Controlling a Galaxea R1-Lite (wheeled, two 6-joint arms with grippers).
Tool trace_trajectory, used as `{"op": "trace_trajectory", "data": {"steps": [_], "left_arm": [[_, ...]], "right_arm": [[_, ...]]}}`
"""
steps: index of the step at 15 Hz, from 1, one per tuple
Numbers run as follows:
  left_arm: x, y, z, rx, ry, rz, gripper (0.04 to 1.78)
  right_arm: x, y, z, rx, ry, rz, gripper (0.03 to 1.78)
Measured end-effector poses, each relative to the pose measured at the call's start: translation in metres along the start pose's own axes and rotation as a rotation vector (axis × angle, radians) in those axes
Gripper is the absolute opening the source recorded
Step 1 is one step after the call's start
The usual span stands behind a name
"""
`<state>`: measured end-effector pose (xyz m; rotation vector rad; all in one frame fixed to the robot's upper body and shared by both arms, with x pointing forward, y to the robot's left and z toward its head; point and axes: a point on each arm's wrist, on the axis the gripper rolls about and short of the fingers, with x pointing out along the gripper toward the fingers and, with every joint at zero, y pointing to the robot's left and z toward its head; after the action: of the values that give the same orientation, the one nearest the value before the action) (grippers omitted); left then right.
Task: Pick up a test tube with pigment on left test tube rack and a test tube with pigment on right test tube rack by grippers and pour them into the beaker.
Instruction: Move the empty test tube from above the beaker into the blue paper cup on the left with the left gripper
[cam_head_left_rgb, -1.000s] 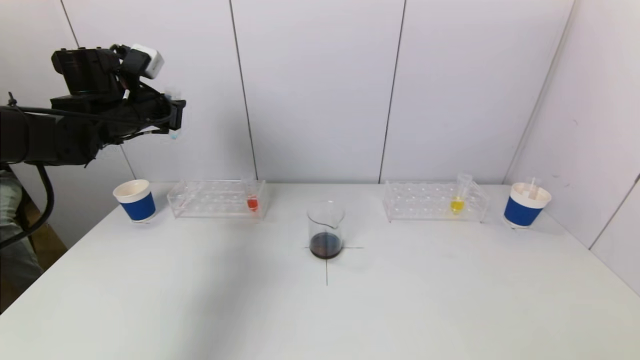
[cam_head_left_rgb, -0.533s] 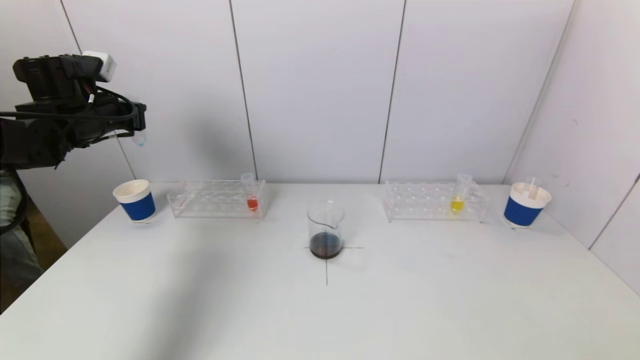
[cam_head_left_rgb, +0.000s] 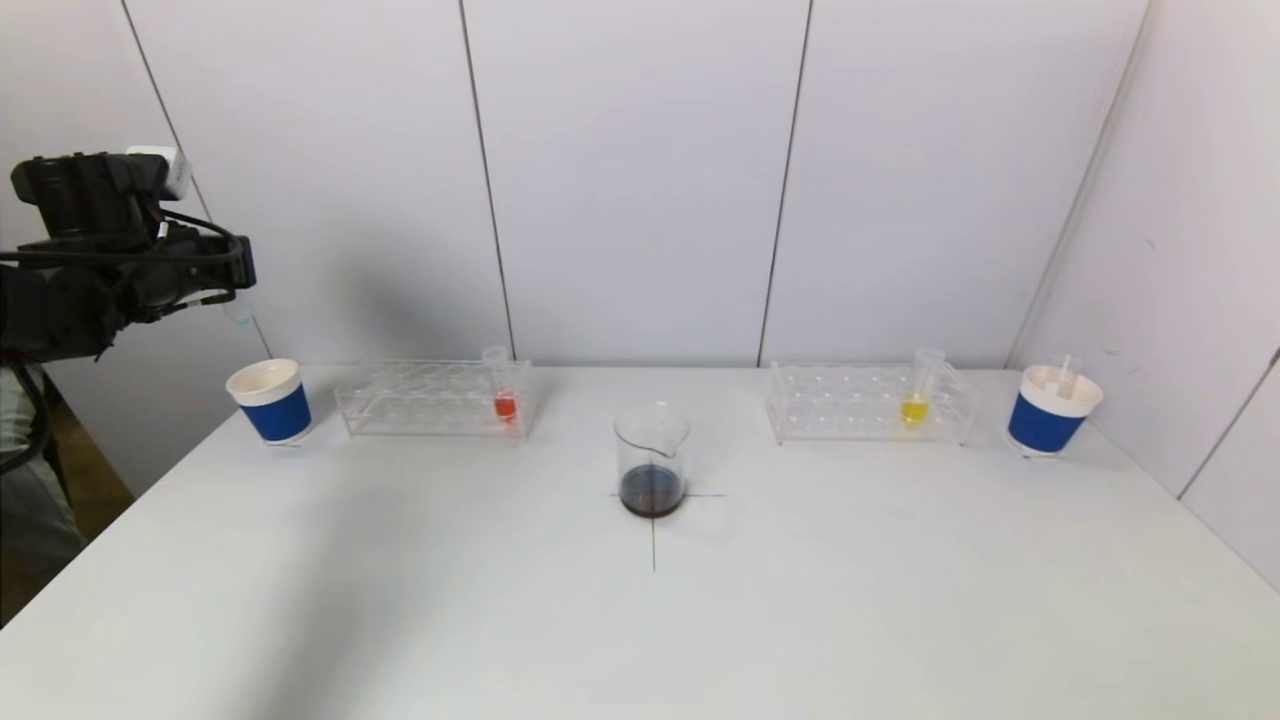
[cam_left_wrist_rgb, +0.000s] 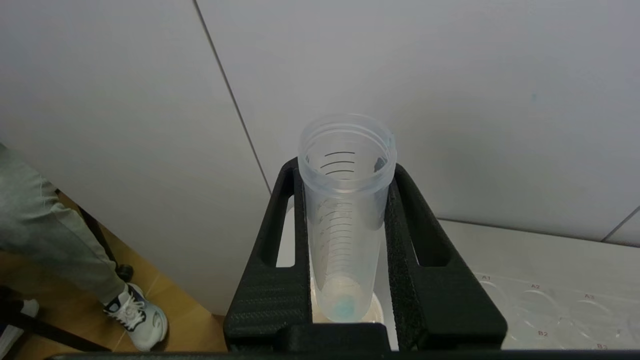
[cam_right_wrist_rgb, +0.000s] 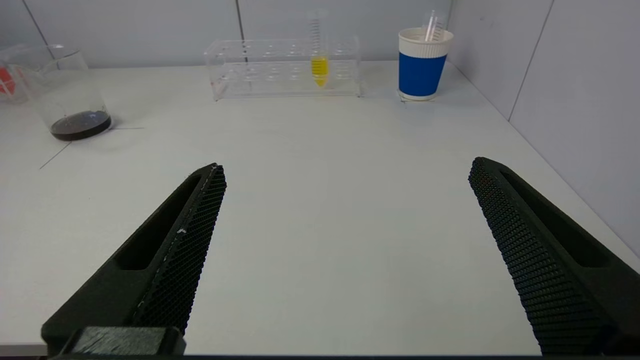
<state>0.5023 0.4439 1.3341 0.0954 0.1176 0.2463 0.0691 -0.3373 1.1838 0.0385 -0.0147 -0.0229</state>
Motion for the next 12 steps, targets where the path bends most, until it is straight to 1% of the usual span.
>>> {"op": "trace_trajectory", "data": {"steps": [3,8,12], "left_arm": [[0.003,0.006,-0.016,-0.021,0.03,0.022,0.45],[0.01,0.013,-0.046,-0.045,0.0,0.046,0.45],[0.015,0.011,-0.07,-0.052,0.02,0.044,0.45]], "right_arm": [[0.0,0.0,0.0,0.0,0.0,0.0,1.77],[0.0,0.0,0.0,0.0,0.0,0.0,1.77],[0.0,0.0,0.0,0.0,0.0,0.0,1.77]]}}
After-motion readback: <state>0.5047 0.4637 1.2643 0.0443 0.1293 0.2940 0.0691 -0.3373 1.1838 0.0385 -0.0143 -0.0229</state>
